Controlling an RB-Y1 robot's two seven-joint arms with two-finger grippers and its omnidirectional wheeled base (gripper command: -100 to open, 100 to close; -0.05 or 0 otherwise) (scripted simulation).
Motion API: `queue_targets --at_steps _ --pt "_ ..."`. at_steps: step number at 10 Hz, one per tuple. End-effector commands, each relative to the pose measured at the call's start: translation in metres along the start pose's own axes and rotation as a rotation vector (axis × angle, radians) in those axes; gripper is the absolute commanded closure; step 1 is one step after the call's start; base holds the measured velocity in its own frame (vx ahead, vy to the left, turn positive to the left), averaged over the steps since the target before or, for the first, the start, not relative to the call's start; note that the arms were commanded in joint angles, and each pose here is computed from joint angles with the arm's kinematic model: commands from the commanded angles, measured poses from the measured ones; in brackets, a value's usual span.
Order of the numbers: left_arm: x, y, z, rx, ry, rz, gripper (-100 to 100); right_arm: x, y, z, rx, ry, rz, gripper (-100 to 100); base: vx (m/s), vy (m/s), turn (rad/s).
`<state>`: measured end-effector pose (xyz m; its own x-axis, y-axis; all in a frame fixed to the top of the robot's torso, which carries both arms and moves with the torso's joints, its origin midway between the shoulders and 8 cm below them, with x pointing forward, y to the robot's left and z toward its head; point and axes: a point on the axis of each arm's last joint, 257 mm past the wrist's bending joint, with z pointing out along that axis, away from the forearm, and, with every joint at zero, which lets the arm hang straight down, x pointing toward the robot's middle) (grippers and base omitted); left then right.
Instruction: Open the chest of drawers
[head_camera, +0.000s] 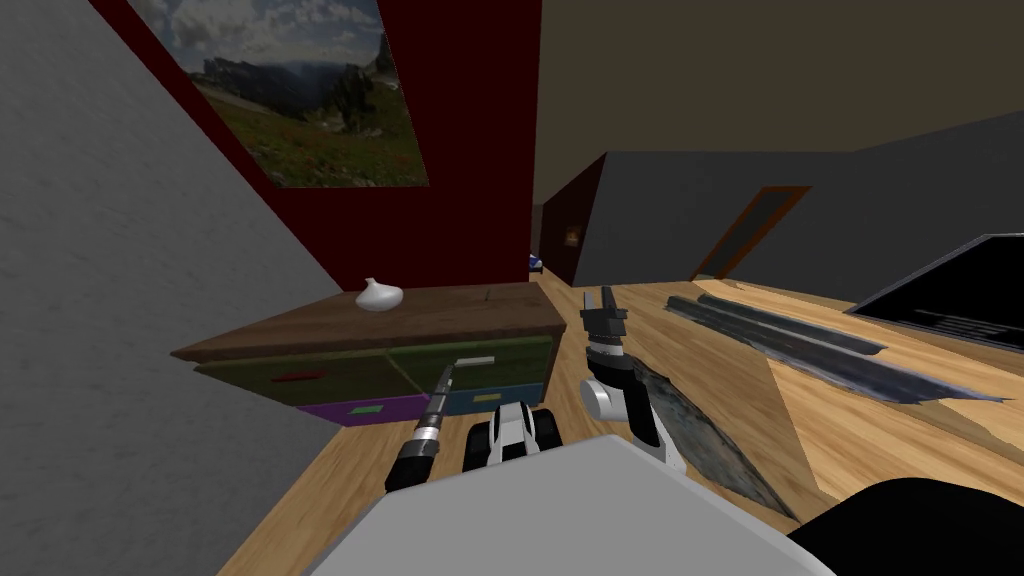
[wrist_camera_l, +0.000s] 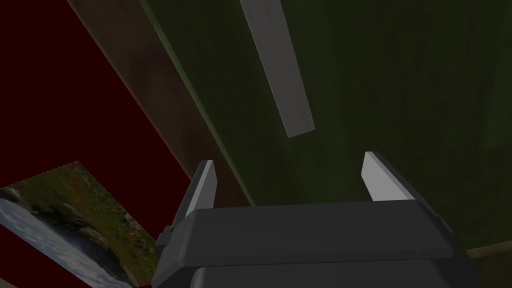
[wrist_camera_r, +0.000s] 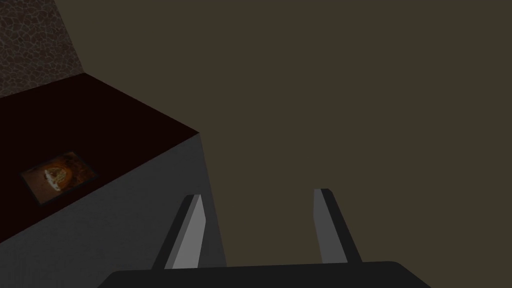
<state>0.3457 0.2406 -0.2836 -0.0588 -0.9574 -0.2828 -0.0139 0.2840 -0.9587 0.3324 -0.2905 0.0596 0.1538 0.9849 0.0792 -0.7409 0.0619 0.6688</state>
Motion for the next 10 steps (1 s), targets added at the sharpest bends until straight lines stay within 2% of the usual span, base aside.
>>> queue_targets --at_steps 1,4,6,7,10 --pt "0.0165 0.0209 -0.0069 -0.055 -0.017 -0.047 -100 0.0 0.0 0.0 0.0 0.0 0.0 0 0.056 0.012 -0.1" --pt "0.0256 0.0228 -0.0053 -0.068 -0.045 -0.094 -100 0.0 0.0 0.0 0.0 0.0 0.0 0 0.022 0.008 -0.031" --pt "0.0244 0.0228 -0.005 -0.067 -0.04 -0.087 -100 0.0 0.0 0.0 0.0 0.0 0.0 0 0.0 0.0 0.0" --pt "0.0244 0.0228 -0.005 -0.067 -0.04 -0.087 100 0.0 0.0 0.0 0.0 0.0 0.0 0 0.0 0.0 0.0" --pt "0.0249 0.0194 -0.0136 -0.066 -0.036 -0.087 100 0.0001 0.0 0.0001 0.0 0.0 0.0 0 -0.16 0.001 0.015"
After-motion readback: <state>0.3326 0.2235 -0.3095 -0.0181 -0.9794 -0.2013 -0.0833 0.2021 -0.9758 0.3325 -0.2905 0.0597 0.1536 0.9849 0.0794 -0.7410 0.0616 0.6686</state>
